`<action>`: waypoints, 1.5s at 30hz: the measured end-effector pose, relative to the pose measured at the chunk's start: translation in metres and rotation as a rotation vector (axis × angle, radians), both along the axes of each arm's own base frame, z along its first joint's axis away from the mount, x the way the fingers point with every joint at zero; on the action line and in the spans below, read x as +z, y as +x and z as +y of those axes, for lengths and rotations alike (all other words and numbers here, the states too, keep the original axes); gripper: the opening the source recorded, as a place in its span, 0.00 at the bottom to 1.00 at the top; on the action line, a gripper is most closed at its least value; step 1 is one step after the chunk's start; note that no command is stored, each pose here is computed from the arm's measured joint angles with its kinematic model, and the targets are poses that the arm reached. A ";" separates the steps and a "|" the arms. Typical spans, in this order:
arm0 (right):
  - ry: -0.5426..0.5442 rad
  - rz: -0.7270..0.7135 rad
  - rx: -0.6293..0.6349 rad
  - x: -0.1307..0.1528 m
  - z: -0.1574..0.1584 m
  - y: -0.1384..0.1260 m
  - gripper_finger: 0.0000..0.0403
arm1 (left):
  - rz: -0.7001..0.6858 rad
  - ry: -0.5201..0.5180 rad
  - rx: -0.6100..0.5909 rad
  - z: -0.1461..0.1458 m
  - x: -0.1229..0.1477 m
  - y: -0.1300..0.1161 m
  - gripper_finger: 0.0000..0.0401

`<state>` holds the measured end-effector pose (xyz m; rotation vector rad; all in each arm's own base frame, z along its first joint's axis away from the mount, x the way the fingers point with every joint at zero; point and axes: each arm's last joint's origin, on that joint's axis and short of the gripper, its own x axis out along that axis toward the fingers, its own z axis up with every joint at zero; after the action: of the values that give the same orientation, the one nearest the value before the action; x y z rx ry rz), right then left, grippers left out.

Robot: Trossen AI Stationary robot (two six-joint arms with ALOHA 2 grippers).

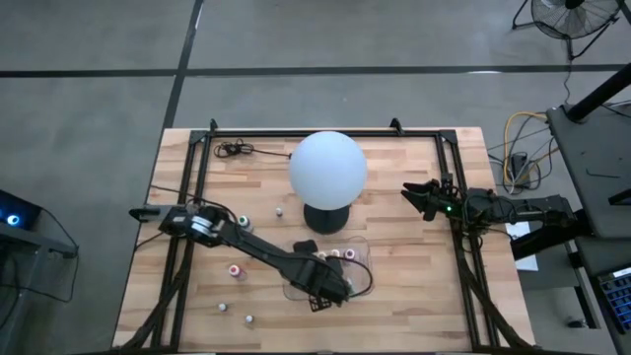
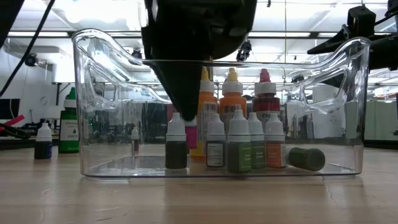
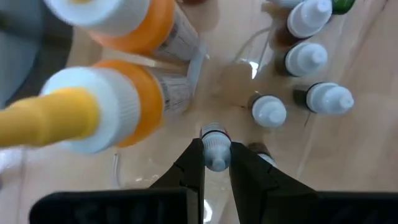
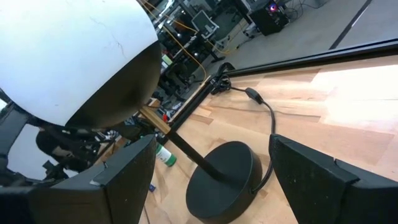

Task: Pick & Place food coloring
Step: Put the top small pink food coloring bottle into the transparent bin, then put the small pink food coloring bottle into the transparent bin

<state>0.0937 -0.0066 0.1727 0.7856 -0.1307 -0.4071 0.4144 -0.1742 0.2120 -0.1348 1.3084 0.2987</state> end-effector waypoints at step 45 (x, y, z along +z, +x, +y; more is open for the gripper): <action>0.000 0.000 0.000 0.000 0.000 0.000 0.75 | 0.007 -0.079 -0.003 0.001 0.010 -0.002 0.57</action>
<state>0.0937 -0.0066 0.1727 0.7856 -0.1309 -0.4074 0.4129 -0.1735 0.2222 -0.1989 1.3281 0.2452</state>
